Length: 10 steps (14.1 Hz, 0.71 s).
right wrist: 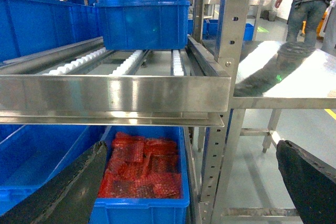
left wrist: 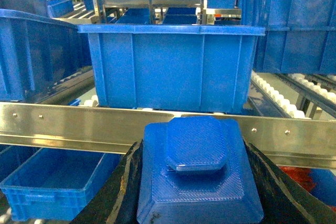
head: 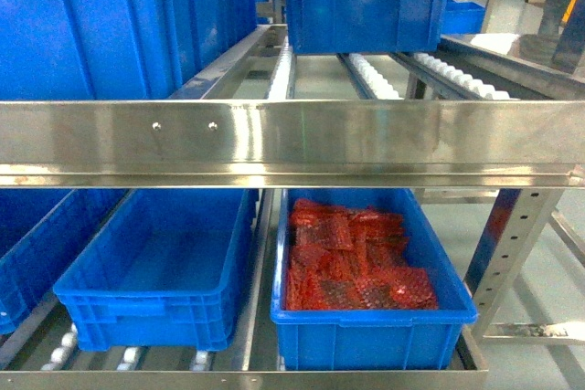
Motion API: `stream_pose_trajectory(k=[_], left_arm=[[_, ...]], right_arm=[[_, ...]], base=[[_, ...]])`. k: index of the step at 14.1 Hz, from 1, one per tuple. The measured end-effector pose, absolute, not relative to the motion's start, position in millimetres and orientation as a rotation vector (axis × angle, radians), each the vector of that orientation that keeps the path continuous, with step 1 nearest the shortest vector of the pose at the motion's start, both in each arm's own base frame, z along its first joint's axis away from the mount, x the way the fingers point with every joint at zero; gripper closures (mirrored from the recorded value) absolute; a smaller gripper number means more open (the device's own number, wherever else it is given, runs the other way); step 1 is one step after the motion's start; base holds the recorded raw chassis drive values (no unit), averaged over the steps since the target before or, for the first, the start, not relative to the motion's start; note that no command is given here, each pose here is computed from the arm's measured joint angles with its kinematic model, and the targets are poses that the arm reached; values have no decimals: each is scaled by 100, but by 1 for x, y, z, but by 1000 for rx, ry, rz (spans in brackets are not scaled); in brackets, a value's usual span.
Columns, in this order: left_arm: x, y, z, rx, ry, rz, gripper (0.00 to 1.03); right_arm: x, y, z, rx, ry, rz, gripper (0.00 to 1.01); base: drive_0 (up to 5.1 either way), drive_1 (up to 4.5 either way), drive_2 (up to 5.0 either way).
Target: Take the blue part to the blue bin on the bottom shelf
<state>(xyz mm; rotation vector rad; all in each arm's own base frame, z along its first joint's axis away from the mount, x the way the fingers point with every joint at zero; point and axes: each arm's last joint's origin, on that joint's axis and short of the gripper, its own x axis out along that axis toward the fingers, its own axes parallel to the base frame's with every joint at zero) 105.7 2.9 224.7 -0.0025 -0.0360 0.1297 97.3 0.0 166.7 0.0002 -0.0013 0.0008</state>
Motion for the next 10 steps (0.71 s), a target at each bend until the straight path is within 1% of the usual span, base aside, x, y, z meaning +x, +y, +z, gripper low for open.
stream_pose_trajectory(k=[10], left_arm=[[106,3,225,-3,-36,130,59]], right_arm=[[97,0,167,0,-1,1,3]], base=[[0,0,0]])
